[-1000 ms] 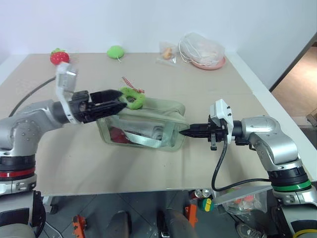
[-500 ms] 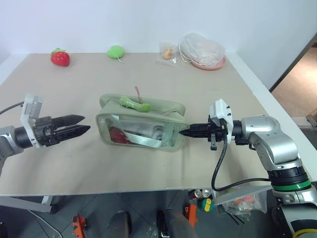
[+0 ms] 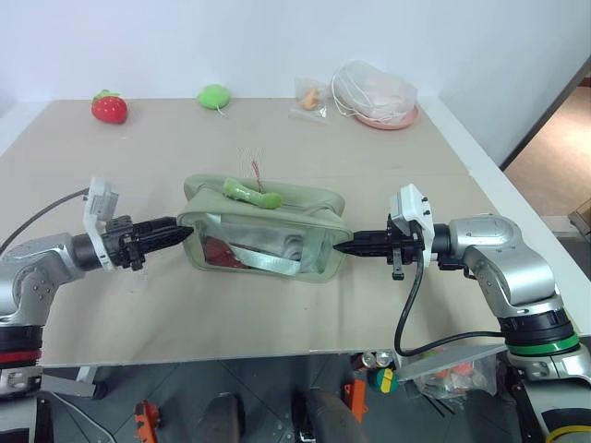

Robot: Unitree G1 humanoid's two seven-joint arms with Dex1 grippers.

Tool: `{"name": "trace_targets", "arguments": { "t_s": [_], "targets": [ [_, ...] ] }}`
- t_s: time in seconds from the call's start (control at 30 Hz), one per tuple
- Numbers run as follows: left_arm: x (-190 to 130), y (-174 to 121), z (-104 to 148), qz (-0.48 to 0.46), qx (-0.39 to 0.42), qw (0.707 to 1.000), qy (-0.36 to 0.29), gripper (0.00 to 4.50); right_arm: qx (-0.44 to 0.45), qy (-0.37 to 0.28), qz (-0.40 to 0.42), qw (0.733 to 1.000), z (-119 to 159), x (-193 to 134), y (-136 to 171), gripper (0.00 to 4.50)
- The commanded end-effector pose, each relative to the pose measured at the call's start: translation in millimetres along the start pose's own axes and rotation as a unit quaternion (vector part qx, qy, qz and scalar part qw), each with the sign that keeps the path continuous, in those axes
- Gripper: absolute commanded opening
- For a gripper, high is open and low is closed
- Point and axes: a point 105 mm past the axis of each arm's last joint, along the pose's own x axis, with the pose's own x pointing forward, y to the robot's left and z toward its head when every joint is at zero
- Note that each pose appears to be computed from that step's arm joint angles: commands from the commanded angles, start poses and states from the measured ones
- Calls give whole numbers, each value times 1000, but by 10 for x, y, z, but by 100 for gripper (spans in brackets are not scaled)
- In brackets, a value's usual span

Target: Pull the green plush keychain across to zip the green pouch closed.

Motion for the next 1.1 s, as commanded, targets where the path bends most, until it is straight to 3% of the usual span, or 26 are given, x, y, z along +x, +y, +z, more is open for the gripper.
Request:
{"name": "trace_targets", "arguments": {
  "t_s": [0.03,0.07,0.23,0.53,0.67,0.83,1.1],
  "targets": [
    [47,-15,172,-9,24,999,-23,36,-16,-3,-2,1000,81,-33,17,0],
    [55,-10,171,-7,29,999,-20,6,-15,-2,-2,1000,79,-39,21,0],
    [81,-11,169,0,47,999,-13,2,16,0,-11,1000,55,-63,8,0],
    [93,-57,195,-5,55,998,-16,0,59,12,-27,998,98,-183,-38,308],
    [94,-79,183,-7,54,998,-16,0,67,-53,-77,993,397,-439,-233,447],
    [100,-92,155,-8,53,998,-14,0,22,-138,-114,984,894,-510,-416,447],
    [146,-100,156,-12,54,998,-17,0,-29,-120,-101,987,1156,273,-422,447]
  ]
}}
